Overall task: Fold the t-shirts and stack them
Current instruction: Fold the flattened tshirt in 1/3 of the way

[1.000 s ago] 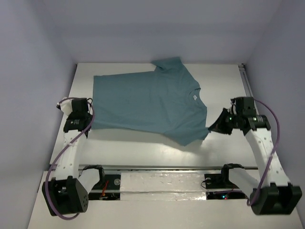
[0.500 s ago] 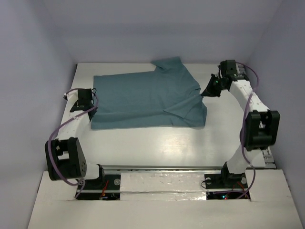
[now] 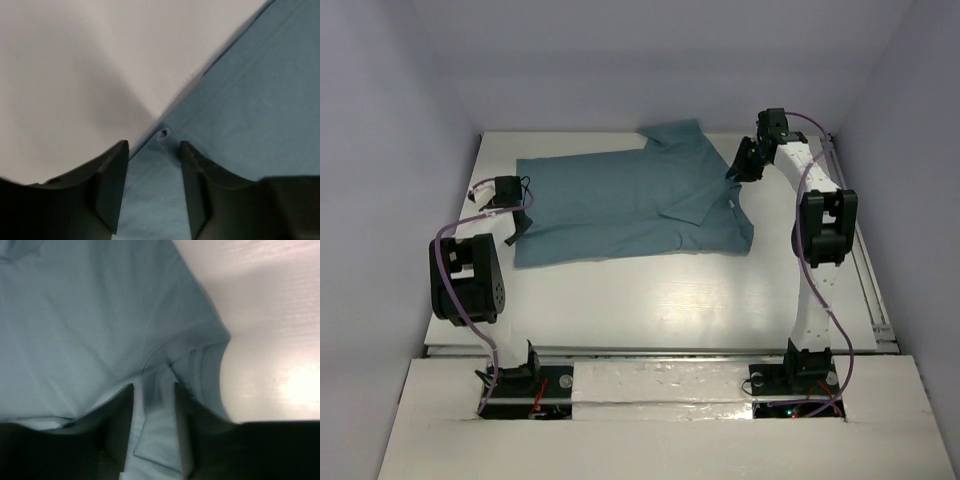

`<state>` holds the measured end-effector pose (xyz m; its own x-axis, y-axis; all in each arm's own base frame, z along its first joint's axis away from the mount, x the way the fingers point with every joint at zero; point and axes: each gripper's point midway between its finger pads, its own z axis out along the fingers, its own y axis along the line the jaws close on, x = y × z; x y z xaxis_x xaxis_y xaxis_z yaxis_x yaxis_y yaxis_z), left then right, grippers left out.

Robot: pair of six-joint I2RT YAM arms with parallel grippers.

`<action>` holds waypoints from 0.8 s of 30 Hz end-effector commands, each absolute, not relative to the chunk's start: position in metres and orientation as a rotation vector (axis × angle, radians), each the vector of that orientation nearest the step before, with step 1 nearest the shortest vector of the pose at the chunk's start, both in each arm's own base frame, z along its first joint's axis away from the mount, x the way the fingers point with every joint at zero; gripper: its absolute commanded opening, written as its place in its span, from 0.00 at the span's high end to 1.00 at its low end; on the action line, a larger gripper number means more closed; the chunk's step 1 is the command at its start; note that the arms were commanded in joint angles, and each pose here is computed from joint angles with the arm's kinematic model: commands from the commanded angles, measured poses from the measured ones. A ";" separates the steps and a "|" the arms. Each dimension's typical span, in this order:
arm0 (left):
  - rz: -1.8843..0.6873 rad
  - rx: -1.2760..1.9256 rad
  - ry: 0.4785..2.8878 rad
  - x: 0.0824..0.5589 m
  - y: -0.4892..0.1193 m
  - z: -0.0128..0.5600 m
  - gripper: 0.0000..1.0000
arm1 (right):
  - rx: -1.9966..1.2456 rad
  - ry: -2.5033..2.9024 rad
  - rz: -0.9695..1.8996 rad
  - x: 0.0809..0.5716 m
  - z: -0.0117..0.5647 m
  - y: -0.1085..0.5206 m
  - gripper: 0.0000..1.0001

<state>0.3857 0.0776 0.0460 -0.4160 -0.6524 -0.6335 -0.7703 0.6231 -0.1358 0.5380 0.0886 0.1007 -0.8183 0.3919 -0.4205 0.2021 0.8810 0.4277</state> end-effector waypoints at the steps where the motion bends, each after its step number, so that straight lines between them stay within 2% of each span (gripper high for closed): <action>1: 0.253 -1.091 2.140 0.403 0.088 0.067 0.54 | 0.352 2.412 0.511 0.566 0.136 0.092 0.53; 2: 0.253 -1.085 2.130 0.404 0.089 0.073 0.47 | 0.346 2.402 0.518 0.565 0.138 0.093 0.46; 3: 0.242 -1.086 2.082 0.404 0.097 0.092 0.40 | 0.336 2.366 0.521 0.562 0.155 0.092 0.35; 4: 0.208 -1.075 2.055 0.406 0.098 0.102 0.24 | 0.327 2.331 0.520 0.562 0.164 0.092 0.30; 5: 0.189 -1.067 2.035 0.406 0.101 0.112 0.19 | 0.333 2.347 0.516 0.553 0.160 0.091 0.22; 7: 0.181 -1.078 2.029 0.396 0.109 0.129 0.11 | 0.320 2.306 0.514 0.535 0.189 0.089 0.17; 8: 0.181 -1.070 2.044 0.391 0.108 0.131 0.10 | 0.326 2.282 0.519 0.527 0.197 0.088 0.16; 9: 0.194 -1.077 2.065 0.375 0.109 0.127 0.10 | 0.345 2.286 0.519 0.497 0.197 0.086 0.22; 10: 0.175 -1.071 2.081 0.367 0.104 0.124 0.10 | 0.379 2.240 0.545 0.488 0.202 0.087 0.40; 11: 0.153 -1.077 2.093 0.357 0.101 0.118 0.10 | 0.406 2.232 0.557 0.472 0.198 0.087 0.67; 12: 0.113 -1.072 2.080 0.348 0.095 0.121 0.12 | 0.469 2.322 0.550 0.436 0.152 0.085 1.00; 13: 0.095 -1.122 2.121 0.326 0.089 0.095 0.21 | 0.468 2.272 0.596 0.416 0.166 0.088 1.00; 14: 0.020 -1.129 2.146 0.318 0.078 0.086 0.22 | 0.500 2.271 0.611 0.403 0.157 0.088 1.00; 15: -0.012 -1.159 2.167 0.302 0.072 0.069 0.25 | 0.543 2.345 0.596 0.374 0.123 0.086 1.00; 16: -0.069 -1.211 2.165 0.296 0.071 0.062 0.31 | 0.556 2.328 0.600 0.363 0.125 0.085 1.00; 17: -0.095 -1.235 2.169 0.290 0.070 0.056 0.31 | 0.566 2.340 0.586 0.352 0.118 0.083 1.00; 18: -0.109 -1.257 2.175 0.284 0.070 0.047 0.31 | 0.587 2.348 0.571 0.345 0.111 0.078 0.97; 19: -0.152 -1.268 2.186 0.283 0.067 0.044 0.30 | 0.614 2.367 0.553 0.334 0.097 0.072 0.88; 20: -0.152 -1.283 2.186 0.281 0.069 0.040 0.29 | 0.625 2.368 0.551 0.331 0.093 0.068 0.72; 23: -0.146 -1.323 2.201 0.278 0.073 0.028 0.29 | 0.671 2.384 0.593 0.324 0.078 0.063 0.52; 24: -0.142 -1.329 2.211 0.277 0.073 0.023 0.29 | 0.688 2.392 0.590 0.325 0.072 0.059 0.49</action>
<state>0.2729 0.0807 0.0294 -0.3527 -0.8225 -0.4463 -0.7947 0.5151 -0.3213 0.3008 0.0663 0.0611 -0.7582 0.5534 -0.3448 0.3604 0.7964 0.4857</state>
